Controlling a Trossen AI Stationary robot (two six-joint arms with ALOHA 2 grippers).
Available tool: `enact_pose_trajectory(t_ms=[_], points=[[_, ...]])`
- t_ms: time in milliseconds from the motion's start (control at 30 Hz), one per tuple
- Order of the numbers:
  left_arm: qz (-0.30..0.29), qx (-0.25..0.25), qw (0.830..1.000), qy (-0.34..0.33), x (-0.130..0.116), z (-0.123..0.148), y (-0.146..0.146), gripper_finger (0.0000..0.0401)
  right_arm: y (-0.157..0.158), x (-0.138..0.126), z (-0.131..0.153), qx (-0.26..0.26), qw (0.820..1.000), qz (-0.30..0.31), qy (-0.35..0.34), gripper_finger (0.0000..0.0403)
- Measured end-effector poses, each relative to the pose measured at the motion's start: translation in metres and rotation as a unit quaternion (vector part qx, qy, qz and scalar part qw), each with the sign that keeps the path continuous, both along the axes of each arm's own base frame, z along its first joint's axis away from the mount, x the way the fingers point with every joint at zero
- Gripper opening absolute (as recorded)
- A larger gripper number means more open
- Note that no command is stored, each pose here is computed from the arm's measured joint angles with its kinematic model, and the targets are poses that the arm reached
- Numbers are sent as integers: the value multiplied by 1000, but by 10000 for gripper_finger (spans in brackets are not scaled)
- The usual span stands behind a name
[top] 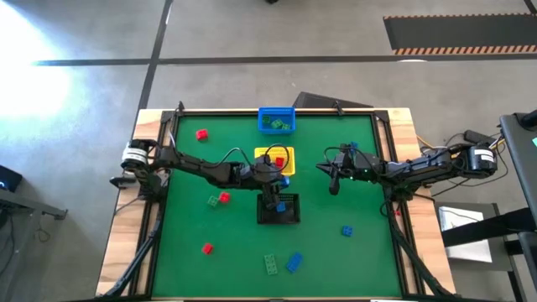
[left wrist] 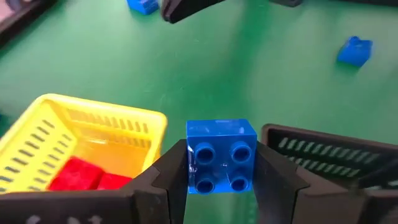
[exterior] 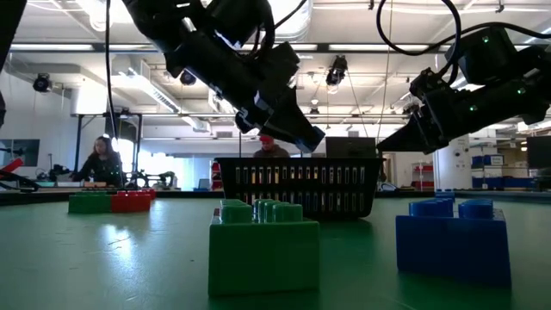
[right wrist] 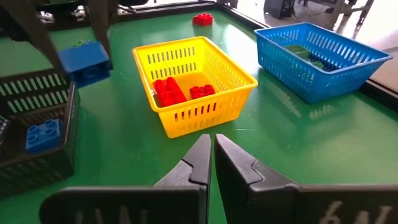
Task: Sort & place blocks by color
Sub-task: Put the blue game piece into the black bin
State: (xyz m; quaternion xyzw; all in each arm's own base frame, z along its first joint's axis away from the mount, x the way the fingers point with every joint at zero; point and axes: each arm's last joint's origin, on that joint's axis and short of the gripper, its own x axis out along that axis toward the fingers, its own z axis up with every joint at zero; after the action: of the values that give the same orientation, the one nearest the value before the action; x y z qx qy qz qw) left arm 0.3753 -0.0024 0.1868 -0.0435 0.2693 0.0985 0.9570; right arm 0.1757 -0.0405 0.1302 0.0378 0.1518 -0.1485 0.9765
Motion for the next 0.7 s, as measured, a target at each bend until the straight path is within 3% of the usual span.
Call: enact_pose_trajectory(t_ms=[433, 700], points=[[-110, 3, 991, 75, 3, 24, -64, 121, 0, 0, 0, 2, 1000, -1, 0, 12], [-107, -2, 986, 131, 1, -1, -70, 121, 0, 0, 0, 2, 1000, -1, 1, 12]])
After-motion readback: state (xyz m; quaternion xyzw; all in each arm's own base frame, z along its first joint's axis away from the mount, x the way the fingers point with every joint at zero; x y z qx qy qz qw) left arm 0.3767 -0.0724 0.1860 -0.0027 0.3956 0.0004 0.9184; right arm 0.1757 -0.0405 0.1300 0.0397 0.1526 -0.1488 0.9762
